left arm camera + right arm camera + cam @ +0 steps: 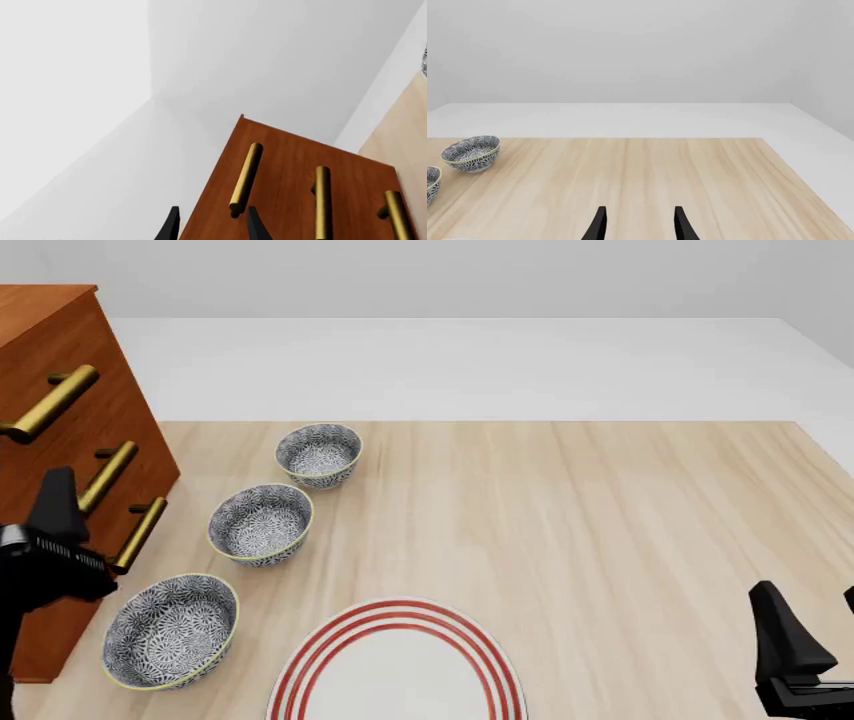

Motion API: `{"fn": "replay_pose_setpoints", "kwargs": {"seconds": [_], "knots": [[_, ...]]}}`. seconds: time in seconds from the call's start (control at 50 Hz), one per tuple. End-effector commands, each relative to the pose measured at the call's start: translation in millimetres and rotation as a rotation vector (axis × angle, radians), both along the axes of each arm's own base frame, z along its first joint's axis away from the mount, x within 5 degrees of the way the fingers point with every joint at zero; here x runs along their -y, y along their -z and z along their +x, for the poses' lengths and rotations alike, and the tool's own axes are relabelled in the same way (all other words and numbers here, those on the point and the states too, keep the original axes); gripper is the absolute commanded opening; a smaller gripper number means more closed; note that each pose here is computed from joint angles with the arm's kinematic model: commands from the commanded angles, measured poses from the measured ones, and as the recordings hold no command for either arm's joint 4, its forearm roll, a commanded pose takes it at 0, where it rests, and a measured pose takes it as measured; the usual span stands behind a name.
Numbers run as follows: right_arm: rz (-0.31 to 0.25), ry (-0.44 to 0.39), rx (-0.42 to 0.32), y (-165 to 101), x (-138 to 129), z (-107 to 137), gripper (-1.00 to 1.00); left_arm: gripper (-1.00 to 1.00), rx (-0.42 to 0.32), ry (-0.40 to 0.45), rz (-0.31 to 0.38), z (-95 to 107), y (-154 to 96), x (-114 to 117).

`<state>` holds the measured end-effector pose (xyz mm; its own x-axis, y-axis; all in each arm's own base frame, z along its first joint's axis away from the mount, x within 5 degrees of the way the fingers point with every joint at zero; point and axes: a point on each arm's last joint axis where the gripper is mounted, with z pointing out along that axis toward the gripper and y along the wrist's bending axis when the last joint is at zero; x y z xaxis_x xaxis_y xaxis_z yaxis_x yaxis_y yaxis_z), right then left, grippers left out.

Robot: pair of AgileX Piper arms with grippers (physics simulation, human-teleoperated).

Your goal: Open the top drawer of the cabinet.

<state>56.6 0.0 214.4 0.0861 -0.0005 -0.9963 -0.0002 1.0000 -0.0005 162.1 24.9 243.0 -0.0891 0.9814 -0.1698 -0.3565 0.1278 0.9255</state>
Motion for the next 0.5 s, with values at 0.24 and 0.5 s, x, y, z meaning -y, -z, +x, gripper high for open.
{"fn": "replay_pose_setpoints", "kwargs": {"seconds": [0.24, 0.5], "knots": [[0.000, 0.000, 0.000, 0, 0, 0, 1.00, 1.00, -0.036, -0.051, 0.008, 27, -1, -13], [0.000, 0.000, 0.000, 0, 0, 0, 1.00, 1.00, -0.059, -0.064, 0.006, 41, 1, -18]]}}
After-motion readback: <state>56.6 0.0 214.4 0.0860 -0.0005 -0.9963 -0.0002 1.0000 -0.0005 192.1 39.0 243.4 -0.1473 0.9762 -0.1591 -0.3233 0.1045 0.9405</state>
